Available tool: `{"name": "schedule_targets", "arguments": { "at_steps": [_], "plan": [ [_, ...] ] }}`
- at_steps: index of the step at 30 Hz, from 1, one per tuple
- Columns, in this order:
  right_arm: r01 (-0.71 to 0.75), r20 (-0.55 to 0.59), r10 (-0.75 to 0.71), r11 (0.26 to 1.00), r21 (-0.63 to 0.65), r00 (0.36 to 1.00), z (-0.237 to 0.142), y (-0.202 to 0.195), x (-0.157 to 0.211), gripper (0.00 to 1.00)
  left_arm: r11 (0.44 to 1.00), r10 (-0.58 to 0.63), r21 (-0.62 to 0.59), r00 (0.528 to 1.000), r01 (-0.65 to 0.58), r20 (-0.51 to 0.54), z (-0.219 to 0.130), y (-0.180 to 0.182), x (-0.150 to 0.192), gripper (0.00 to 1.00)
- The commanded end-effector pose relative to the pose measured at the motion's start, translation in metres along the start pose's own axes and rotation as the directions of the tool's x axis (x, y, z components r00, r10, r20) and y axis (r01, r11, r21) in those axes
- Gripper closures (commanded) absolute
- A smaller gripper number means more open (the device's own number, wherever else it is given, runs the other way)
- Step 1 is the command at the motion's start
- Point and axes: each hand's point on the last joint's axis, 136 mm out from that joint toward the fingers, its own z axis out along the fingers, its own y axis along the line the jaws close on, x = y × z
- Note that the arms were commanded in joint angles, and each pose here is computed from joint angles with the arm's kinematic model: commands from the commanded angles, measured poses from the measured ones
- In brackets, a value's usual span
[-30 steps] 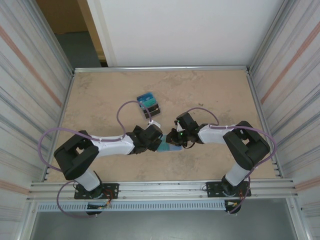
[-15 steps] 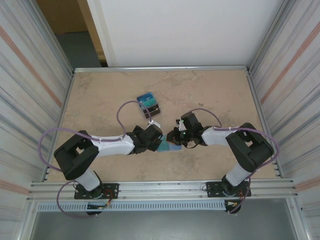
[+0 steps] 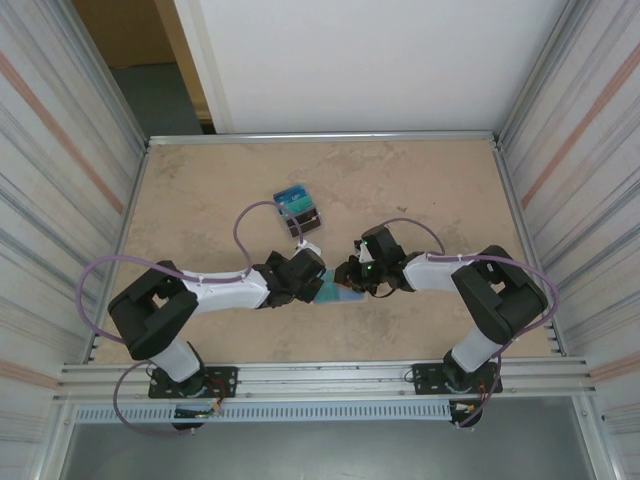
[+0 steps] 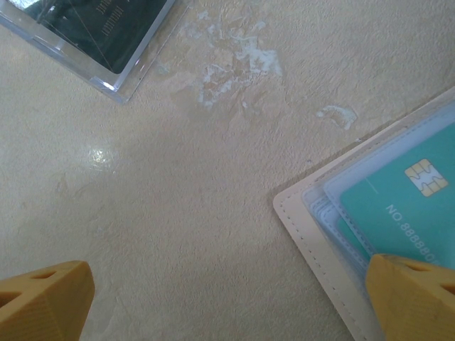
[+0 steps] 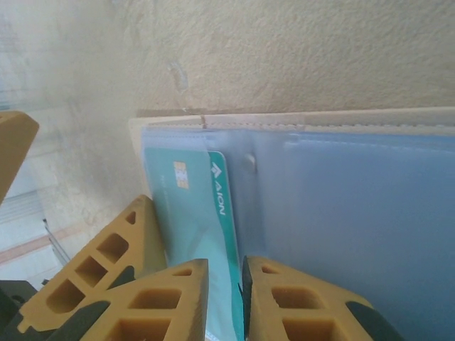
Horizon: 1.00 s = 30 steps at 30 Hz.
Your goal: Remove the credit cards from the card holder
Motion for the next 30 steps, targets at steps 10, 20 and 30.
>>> {"name": "schedule_targets", "arguments": {
  "at_steps": [10, 20, 30],
  "plan": [
    [0.023, -0.017, -0.023, 1.000, 0.000, 1.000, 0.010, 0.004, 0.001, 0.83, 0.999, 0.036, -0.007, 0.997, -0.037, -0.066, 0.004, -0.003, 0.016, 0.01],
    [0.026, -0.015, -0.028, 0.993, -0.117, 1.000, 0.002, 0.024, -0.002, 0.84, 0.999, 0.036, -0.002, 0.997, -0.037, -0.067, 0.005, -0.004, 0.016, 0.01],
    [0.005, -0.012, -0.006, 0.992, -0.125, 1.000, 0.002, 0.019, -0.003, 0.90, 0.999, 0.036, -0.001, 0.997, -0.036, -0.067, 0.005, -0.005, 0.016, 0.01]
  ]
}}
